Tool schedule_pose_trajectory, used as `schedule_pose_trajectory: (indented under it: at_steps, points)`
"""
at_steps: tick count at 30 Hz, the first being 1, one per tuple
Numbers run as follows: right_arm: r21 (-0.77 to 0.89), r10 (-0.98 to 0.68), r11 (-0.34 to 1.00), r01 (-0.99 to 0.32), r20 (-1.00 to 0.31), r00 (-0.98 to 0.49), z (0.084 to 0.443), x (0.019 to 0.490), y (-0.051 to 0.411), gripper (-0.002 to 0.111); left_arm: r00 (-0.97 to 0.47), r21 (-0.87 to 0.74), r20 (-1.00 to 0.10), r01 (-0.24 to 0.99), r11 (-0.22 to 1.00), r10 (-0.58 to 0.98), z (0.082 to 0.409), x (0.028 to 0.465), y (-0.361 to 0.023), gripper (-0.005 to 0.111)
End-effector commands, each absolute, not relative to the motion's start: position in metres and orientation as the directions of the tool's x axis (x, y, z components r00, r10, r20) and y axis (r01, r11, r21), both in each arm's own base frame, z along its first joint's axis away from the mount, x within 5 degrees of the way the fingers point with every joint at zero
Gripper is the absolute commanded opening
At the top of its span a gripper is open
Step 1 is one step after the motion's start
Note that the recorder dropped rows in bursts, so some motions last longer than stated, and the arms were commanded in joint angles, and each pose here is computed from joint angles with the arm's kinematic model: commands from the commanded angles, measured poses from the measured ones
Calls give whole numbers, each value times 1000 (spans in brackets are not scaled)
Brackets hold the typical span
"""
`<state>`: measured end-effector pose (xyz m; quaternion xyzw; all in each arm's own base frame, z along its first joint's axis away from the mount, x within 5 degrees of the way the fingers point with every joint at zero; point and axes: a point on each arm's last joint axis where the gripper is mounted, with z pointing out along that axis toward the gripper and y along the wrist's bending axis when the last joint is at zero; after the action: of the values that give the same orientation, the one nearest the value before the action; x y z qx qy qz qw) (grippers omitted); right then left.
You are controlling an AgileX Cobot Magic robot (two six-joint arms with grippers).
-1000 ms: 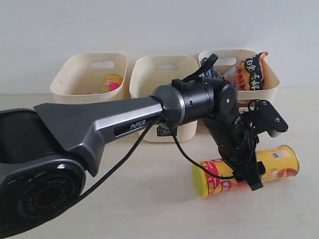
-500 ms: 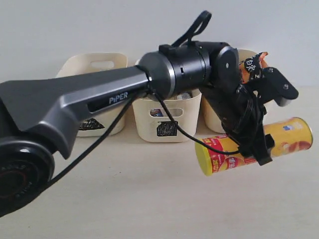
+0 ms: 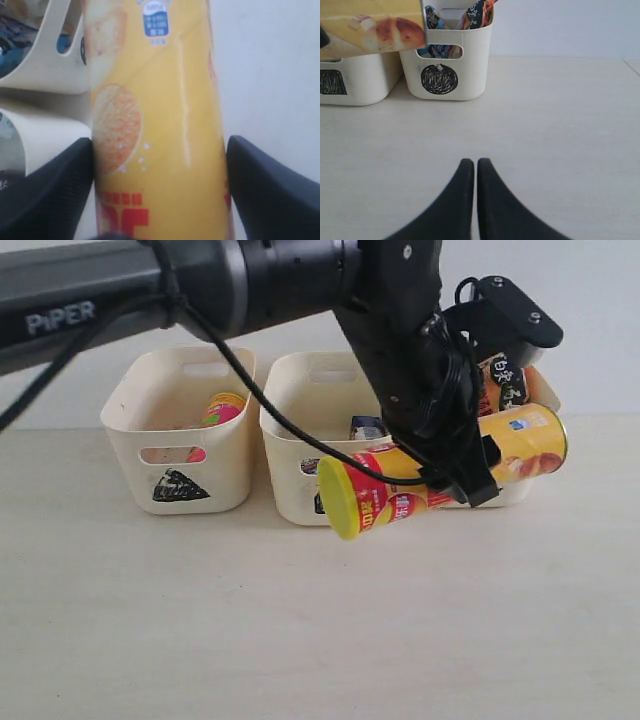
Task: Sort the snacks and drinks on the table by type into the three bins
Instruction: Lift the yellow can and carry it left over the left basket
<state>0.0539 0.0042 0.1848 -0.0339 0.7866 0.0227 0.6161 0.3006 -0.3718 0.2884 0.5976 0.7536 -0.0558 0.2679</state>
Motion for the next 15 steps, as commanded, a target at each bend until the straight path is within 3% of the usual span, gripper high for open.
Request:
schedule_pose_trajectory:
  at_steps: [1,15]
  points:
    - [-14,-32,997,-81,-972,-231,184,54,4,0,-175,247,-518,907,342,837,309,294,-343,4]
    - [-14,-32,997,-81,-972,-231,184,54,4,0,-415,177,-701,687,705,580,366,316,-224,4]
